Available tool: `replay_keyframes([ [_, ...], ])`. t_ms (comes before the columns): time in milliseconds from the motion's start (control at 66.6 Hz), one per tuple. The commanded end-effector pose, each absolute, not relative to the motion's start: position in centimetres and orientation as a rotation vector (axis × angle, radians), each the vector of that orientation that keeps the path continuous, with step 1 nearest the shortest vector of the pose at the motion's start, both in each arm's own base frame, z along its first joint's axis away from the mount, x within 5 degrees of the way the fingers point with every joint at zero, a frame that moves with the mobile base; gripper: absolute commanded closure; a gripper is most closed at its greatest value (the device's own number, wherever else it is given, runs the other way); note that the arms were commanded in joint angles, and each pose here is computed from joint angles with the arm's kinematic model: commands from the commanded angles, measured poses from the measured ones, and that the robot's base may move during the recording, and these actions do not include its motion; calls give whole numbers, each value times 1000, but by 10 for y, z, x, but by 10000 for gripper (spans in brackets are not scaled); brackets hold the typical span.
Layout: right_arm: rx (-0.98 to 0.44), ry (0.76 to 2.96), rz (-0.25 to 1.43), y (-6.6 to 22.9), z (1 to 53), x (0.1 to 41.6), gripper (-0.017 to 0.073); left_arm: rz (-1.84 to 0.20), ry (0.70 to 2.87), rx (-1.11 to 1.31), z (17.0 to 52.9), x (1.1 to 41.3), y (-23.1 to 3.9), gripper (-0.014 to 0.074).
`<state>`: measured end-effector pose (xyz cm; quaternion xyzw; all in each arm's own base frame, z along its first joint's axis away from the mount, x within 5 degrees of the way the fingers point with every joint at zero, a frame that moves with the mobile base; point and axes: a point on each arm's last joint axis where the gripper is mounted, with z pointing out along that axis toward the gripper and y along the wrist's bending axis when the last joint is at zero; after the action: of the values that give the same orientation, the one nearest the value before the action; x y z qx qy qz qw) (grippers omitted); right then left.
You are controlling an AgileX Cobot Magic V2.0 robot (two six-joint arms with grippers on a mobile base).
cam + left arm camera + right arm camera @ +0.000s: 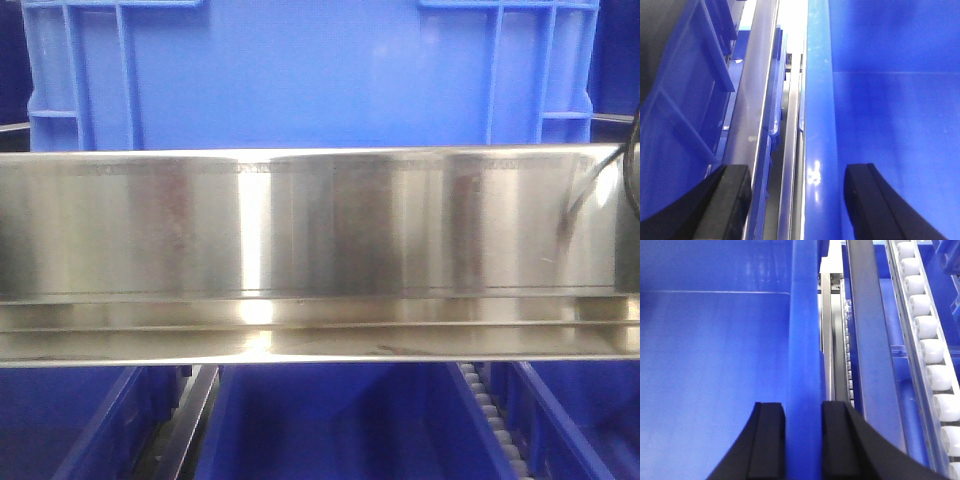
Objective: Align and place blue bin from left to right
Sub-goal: 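Close both grippers around the side rims of the blue bin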
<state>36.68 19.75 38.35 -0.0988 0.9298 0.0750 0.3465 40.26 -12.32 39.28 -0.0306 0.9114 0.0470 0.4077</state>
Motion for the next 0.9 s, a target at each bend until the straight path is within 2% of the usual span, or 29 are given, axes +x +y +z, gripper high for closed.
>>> replay_keyframes([
  [0,-251,2389,193,195,389,367,634,114,2284,-81,396,402,-125,264],
  [885,-251,2389,193,195,389,367,634,110,2319,-96,394,400,-125,274],
])
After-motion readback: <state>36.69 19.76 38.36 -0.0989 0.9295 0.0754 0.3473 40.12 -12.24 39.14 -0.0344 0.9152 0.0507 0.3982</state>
